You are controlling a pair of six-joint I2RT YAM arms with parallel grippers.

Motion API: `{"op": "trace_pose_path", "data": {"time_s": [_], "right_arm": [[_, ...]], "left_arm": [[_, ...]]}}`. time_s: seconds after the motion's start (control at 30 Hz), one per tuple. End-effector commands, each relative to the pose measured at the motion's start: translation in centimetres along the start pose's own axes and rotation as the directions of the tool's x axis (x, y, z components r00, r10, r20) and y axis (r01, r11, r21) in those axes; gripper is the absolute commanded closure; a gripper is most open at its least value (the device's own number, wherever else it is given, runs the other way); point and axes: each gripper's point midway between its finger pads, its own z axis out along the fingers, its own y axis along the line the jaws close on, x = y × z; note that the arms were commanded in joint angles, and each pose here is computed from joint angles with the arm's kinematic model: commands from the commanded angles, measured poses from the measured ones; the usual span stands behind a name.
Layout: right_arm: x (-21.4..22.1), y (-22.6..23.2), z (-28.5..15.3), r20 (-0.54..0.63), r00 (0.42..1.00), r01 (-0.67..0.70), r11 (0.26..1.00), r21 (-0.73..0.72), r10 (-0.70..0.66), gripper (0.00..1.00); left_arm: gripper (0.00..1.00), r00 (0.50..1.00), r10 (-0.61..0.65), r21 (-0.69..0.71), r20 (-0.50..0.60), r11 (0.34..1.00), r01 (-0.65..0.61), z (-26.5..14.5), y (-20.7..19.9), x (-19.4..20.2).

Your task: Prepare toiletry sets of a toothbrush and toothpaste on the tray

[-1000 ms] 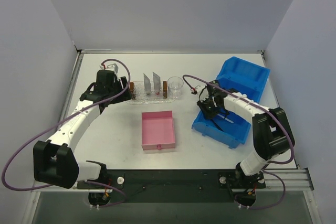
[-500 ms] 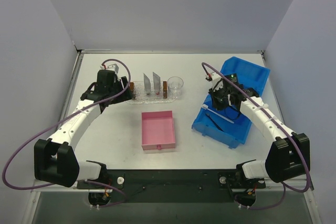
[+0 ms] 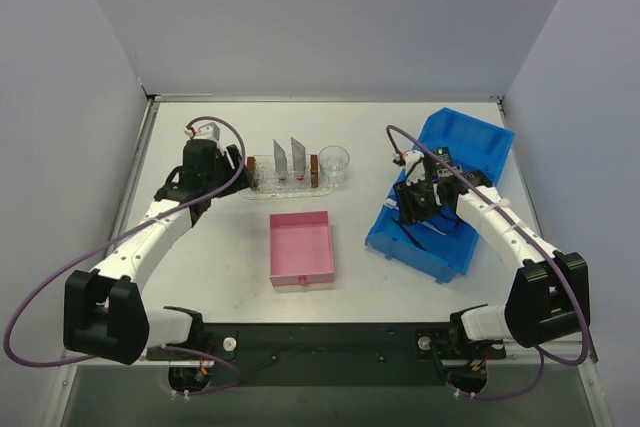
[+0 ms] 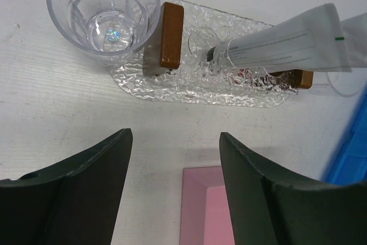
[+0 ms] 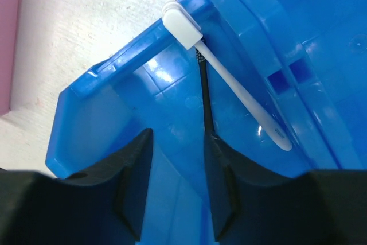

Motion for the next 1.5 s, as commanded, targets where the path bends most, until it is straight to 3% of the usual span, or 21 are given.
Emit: {"op": "trace_pose_path", "data": {"time_s": [0.0, 0.2, 0.4, 0.8, 1.37, 1.47], "right_arm": [[0.1, -0.2, 0.1, -0.057, 0.998, -0.028, 1.0, -0.001, 0.028, 0.6], [1.6, 0.4, 1.4, -0.152, 0.987, 0.044, 0.999, -0.022, -0.047, 0.54], [1.4, 0.4, 2.8, -0.183, 0.98, 0.076, 0.997, -0.021, -0.079, 0.56], [2.1, -0.8, 6.0, -0.185, 0.976, 0.132, 0.988, 0.083, -0.115, 0.62], [3.9, -1.6, 6.7, -0.202, 0.974, 0.124, 0.985, 0.123, -0.097, 0.65], [4.6, -1.5, 7.2, -0.227, 0.969, 0.122, 0.988, 0.095, -0.098, 0.69]], "left_arm": [[0.27, 0.989, -0.09, 0.024, 0.119, 0.996, 0.087, -0.3, -0.4, -3.2], [0.27, 0.97, -0.207, -0.054, 0.127, 0.975, 0.215, -0.4, 3.2, -3.4], [0.27, 0.965, -0.231, -0.107, 0.122, 0.964, 0.244, -0.6, 5.2, -3.7], [0.27, 0.962, -0.231, -0.108, 0.148, 0.963, 0.248, -0.8, 6.0, -5.1], [0.27, 0.952, -0.242, -0.062, 0.188, 0.964, 0.257, -1.4, 6.2, -5.1], [0.27, 0.951, -0.241, -0.059, 0.194, 0.965, 0.257, -1.8, 6.2, -4.8]]}}
